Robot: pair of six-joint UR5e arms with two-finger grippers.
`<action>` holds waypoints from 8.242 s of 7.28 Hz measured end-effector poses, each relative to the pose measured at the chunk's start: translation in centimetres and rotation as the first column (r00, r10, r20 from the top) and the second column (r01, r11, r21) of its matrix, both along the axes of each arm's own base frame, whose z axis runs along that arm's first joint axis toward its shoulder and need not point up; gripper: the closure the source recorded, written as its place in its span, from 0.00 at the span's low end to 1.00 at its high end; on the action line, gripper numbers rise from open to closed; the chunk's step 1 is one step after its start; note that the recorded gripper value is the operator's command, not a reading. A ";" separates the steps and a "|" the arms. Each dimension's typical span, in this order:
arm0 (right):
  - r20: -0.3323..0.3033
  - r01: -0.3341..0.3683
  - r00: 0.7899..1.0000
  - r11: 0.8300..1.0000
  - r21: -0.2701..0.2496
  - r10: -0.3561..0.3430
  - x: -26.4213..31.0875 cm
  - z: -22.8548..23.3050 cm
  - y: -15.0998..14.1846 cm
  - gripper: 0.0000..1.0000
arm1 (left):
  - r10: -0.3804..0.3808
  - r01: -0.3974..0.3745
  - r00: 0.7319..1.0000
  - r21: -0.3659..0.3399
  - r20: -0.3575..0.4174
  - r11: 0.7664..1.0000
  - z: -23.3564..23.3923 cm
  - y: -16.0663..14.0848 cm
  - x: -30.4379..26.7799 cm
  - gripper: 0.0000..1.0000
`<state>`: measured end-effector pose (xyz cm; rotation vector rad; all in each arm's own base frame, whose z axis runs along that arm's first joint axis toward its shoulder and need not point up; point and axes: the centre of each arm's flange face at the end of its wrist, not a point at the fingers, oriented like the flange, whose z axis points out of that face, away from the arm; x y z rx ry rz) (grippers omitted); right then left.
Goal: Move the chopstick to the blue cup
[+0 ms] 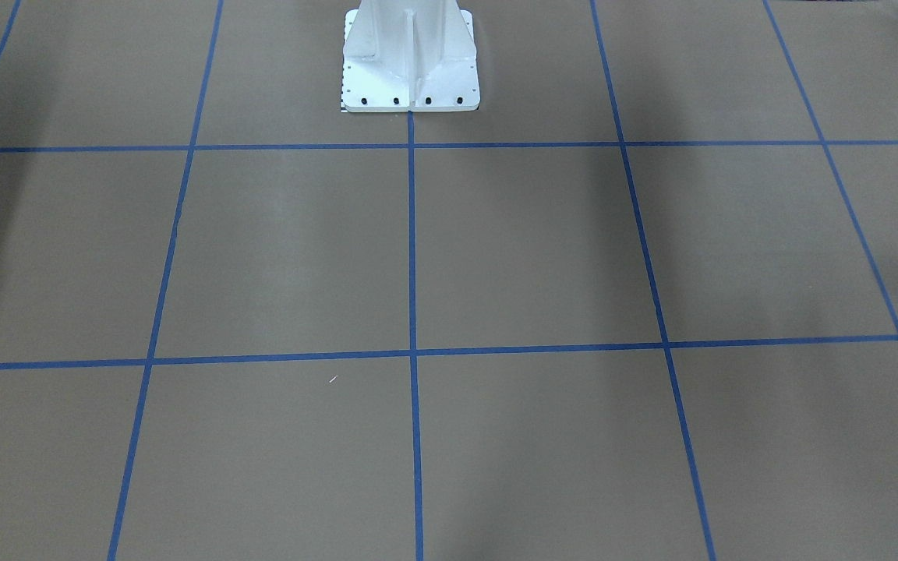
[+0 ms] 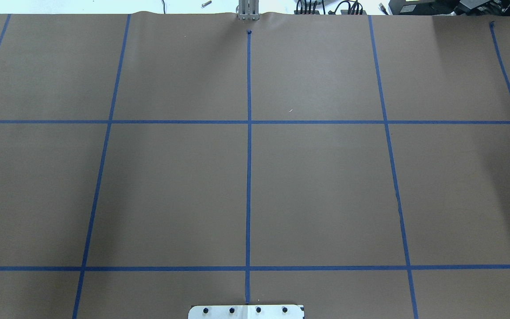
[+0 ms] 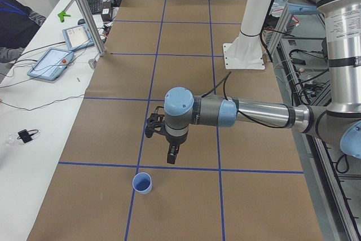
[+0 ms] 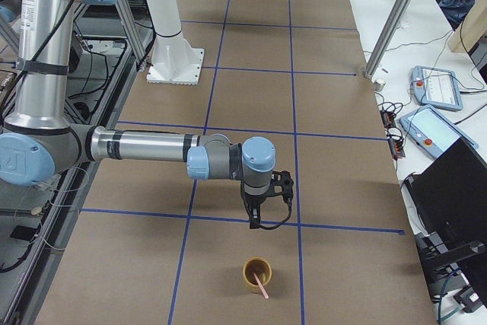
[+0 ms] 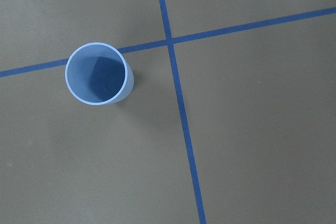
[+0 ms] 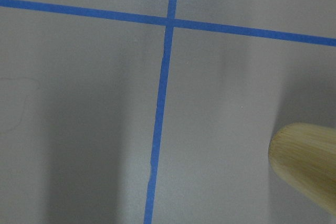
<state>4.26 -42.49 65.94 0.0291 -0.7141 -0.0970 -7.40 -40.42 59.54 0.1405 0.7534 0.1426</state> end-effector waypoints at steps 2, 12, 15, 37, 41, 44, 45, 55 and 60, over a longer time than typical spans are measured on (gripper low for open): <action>0.001 -0.009 1.000 1.000 0.003 0.009 0.4 -0.2 0.4 0.00 | 0.001 -0.001 1.000 0.011 0.000 1.000 -0.5 0.0 0.0 0.01; 0.086 -0.077 0.995 0.971 0.224 0.059 0.3 -7.5 -4.6 0.00 | -0.046 0.046 0.999 0.329 -0.009 0.943 -7.1 -6.9 -0.5 0.02; 0.133 -0.133 0.985 0.969 0.208 0.106 -1.1 -8.9 -5.1 0.00 | -0.020 0.016 1.000 0.311 0.009 0.950 1.8 -9.6 -0.4 0.01; 0.141 -0.110 0.987 0.974 0.200 0.082 -2.5 -8.6 -5.1 0.00 | -0.043 0.068 0.984 0.143 -0.173 0.987 -13.5 -14.9 11.2 1.00; 0.140 -0.111 0.986 0.976 0.189 0.085 -2.5 -8.2 -4.8 0.00 | -0.139 0.147 0.955 0.010 -0.261 0.989 -31.7 -10.8 32.9 1.00; 0.141 -0.118 0.986 0.977 0.178 0.094 -2.5 -8.0 -4.7 0.00 | -0.218 0.197 0.959 -0.128 -0.180 0.972 -43.8 -5.4 49.4 1.00; 0.142 -0.119 0.985 0.977 0.176 0.095 -2.5 -8.0 -4.7 0.00 | -0.233 0.214 0.961 -0.133 -0.151 0.968 -45.2 -3.5 53.6 1.00; 0.144 -0.122 0.985 0.976 0.178 0.097 -2.5 -8.3 -5.1 0.00 | -0.218 0.212 0.968 -0.061 -0.128 0.975 -44.7 2.3 64.8 0.01; 0.142 -0.146 0.982 0.975 0.167 0.123 -2.4 -8.7 -5.1 0.00 | -0.113 0.127 0.980 0.081 -0.166 0.989 -48.8 -1.4 53.6 0.01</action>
